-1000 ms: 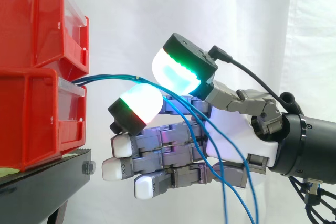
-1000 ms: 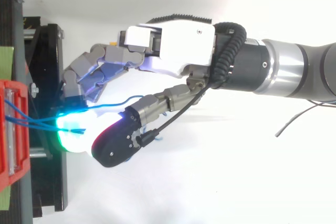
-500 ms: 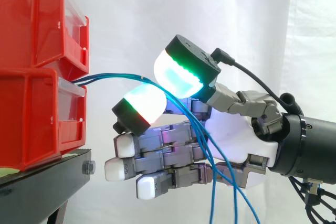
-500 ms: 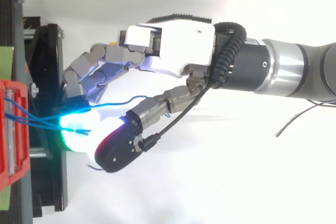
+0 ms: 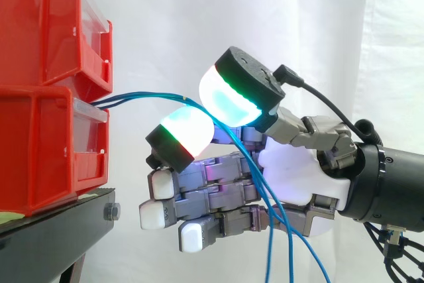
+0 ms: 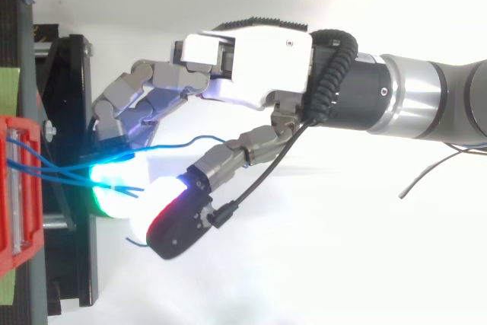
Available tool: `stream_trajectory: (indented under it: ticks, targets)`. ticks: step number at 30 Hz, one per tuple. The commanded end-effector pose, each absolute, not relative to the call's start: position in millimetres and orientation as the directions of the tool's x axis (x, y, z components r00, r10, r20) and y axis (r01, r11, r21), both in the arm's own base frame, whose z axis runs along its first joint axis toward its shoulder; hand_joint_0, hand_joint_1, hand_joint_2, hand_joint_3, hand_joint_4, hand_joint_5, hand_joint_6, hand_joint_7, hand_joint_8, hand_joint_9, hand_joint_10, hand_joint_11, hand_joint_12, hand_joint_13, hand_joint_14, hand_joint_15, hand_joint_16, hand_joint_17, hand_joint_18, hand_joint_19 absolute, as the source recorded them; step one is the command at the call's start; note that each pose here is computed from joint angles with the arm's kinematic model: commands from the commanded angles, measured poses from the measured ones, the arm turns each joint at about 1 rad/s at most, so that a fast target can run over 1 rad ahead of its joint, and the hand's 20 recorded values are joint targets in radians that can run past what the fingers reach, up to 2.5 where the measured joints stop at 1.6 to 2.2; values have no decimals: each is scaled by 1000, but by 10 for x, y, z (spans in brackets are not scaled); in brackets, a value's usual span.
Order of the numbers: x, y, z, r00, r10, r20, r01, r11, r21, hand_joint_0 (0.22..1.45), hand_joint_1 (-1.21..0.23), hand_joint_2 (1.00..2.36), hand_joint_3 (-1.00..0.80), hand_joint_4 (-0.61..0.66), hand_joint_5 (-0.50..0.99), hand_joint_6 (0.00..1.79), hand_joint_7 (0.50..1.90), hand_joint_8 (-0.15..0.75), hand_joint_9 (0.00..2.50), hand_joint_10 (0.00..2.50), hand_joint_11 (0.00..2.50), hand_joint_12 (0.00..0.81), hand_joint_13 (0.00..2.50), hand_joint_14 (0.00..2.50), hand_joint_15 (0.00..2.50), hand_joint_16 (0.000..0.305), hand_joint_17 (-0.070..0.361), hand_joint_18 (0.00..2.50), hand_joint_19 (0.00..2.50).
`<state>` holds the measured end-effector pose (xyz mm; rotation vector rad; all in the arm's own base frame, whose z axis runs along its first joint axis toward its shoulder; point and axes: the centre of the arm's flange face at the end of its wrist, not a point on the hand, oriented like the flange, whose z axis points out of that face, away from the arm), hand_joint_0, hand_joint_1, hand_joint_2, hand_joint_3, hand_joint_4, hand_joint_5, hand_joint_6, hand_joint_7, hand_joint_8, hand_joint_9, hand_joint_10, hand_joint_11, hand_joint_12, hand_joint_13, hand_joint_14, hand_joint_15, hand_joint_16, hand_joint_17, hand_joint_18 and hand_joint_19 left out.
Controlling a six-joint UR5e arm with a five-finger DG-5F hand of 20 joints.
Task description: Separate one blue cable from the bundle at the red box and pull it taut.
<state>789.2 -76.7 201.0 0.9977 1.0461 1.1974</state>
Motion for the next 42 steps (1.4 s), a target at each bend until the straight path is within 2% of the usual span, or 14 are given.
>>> stream_trajectory:
  ticks: [1, 7, 9, 10, 12, 14, 15, 19, 23, 28, 29, 37, 40, 42]
  targets:
    - [7891, -764, 2007, 66, 994, -91, -221, 104, 970, 500, -908, 1000, -500, 136, -184, 927, 963, 326, 855, 25, 885, 360, 766, 19, 457, 50, 111, 790, 600]
    - [7890, -765, 2006, 67, 993, -99, -219, 111, 969, 442, -904, 1000, -500, 155, -182, 921, 943, 342, 870, 24, 883, 377, 782, 17, 468, 54, 121, 824, 595]
    - [7888, -777, 2006, 69, 993, -99, -219, 112, 969, 424, -755, 1000, -500, 169, -179, 914, 910, 350, 884, 22, 868, 388, 790, 16, 470, 56, 126, 840, 603]
    - [7890, -763, 2006, 66, 993, -99, -219, 111, 969, 429, -734, 1000, -500, 169, -179, 914, 902, 348, 885, 23, 872, 386, 788, 18, 468, 56, 125, 837, 604]
    - [7890, -763, 2006, 66, 993, -101, -219, 113, 969, 464, -534, 1000, -500, 156, -177, 905, 898, 340, 898, 23, 859, 372, 786, 17, 469, 53, 119, 817, 619]
    - [7890, -763, 2006, 67, 993, -102, -219, 114, 969, 539, -358, 1000, -500, 129, -171, 881, 945, 315, 900, 26, 848, 350, 774, 19, 474, 48, 107, 771, 660]
    - [7888, -775, 2006, 68, 992, -102, -219, 115, 969, 588, -336, 1000, -500, 115, -170, 874, 957, 310, 900, 23, 843, 341, 767, 19, 488, 46, 103, 753, 680]
    - [7891, -764, 2007, 70, 992, -108, -220, 120, 968, 616, -447, 1009, -408, 104, -171, 864, 994, 311, 899, 26, 859, 345, 762, 19, 507, 46, 103, 744, 695]
    - [7891, -764, 2007, 70, 992, -108, -220, 120, 968, 598, -666, 1015, -309, 115, -185, 875, 1024, 315, 870, 27, 892, 352, 756, 19, 509, 47, 105, 739, 704]
    - [7891, -764, 2007, 70, 992, -108, -220, 120, 968, 631, -792, 1009, -405, 102, -193, 886, 1016, 305, 838, 27, 901, 350, 752, 19, 517, 47, 105, 739, 685]
    - [7890, -777, 2007, 71, 992, -108, -219, 121, 968, 667, -841, 1000, -499, 104, -196, 895, 1003, 305, 841, 28, 911, 348, 752, 21, 509, 46, 104, 747, 674]
    - [7891, -764, 2007, 70, 992, -109, -219, 122, 968, 688, -938, 1000, -500, 105, -187, 911, 1008, 297, 873, 28, 930, 338, 776, 20, 501, 45, 102, 794, 628]
    - [7890, -765, 2006, 71, 991, -114, -218, 127, 968, 652, -954, 1000, -500, 102, -186, 913, 1002, 296, 885, 28, 938, 334, 780, 21, 502, 45, 102, 797, 627]
    - [7890, -765, 2006, 71, 991, -114, -218, 127, 968, 577, -956, 1000, -500, 108, -184, 915, 991, 299, 889, 28, 939, 340, 784, 21, 516, 46, 104, 802, 641]
